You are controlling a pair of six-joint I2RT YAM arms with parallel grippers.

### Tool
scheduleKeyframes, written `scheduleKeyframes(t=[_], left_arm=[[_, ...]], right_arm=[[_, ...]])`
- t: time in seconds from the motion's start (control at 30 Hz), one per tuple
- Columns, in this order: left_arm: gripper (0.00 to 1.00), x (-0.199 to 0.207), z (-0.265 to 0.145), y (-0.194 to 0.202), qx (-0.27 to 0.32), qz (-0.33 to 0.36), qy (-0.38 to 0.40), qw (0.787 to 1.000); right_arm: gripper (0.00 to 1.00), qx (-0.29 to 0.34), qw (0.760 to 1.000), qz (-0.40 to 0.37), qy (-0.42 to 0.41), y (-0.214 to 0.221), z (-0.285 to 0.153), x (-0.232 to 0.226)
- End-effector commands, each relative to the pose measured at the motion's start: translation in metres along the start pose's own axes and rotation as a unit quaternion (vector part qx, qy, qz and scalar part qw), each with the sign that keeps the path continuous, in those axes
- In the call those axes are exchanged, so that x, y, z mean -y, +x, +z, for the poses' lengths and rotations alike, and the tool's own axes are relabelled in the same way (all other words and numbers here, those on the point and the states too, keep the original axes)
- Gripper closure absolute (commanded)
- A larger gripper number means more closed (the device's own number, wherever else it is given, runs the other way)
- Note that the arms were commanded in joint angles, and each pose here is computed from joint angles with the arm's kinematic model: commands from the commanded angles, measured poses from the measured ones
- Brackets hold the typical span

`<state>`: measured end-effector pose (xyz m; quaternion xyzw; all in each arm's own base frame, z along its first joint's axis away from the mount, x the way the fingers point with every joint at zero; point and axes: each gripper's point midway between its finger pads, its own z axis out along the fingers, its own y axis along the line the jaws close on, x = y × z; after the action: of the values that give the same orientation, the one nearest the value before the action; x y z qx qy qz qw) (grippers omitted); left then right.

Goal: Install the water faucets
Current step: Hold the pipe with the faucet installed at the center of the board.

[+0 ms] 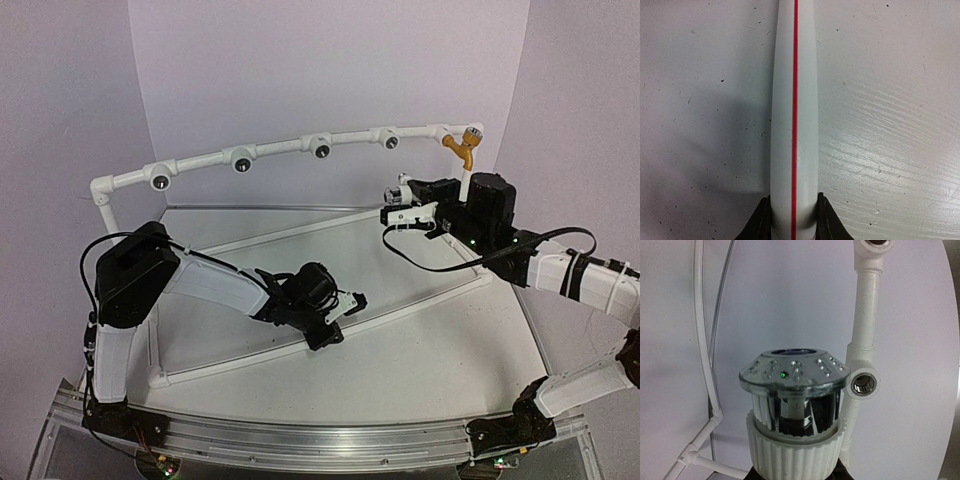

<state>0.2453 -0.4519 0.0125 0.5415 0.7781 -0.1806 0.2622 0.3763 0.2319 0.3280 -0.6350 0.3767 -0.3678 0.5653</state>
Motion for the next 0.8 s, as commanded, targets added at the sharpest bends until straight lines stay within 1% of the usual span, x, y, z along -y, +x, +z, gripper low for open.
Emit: scheduleKeyframes(t=[0.0, 0.17, 0.23, 0.4, 0.63, 0.77], left_arm=[[1.00, 0.011, 0.024, 0.086, -0.111, -0.001, 0.021, 0.994], [1.00, 0.019, 0.022, 0.101, -0.121, -0.027, 0.036, 0.992], [1.00, 0.020, 0.021, 0.105, -0.124, -0.034, 0.037, 0.991], [1.00, 0.019, 0.019, 0.115, -0.130, -0.047, 0.027, 0.990], [1.00, 0.018, 0.024, 0.134, -0.142, -0.060, 0.017, 0.988], [1.00, 0.019, 0.026, 0.137, -0.143, -0.061, 0.015, 0.988]], right_arm=[[1.00, 0.007, 0.988, -0.039, 0.152, -0.002, -0.011, 0.079], [1.00, 0.007, 0.987, -0.030, 0.160, 0.000, -0.009, 0.086], [1.00, 0.017, 0.987, -0.021, 0.159, 0.001, -0.006, 0.085], [1.00, 0.025, 0.984, -0.006, 0.174, 0.001, -0.001, 0.093], [1.00, 0.029, 0.984, 0.013, 0.174, 0.003, 0.011, 0.097], [1.00, 0.028, 0.984, 0.019, 0.175, 0.004, 0.014, 0.100]])
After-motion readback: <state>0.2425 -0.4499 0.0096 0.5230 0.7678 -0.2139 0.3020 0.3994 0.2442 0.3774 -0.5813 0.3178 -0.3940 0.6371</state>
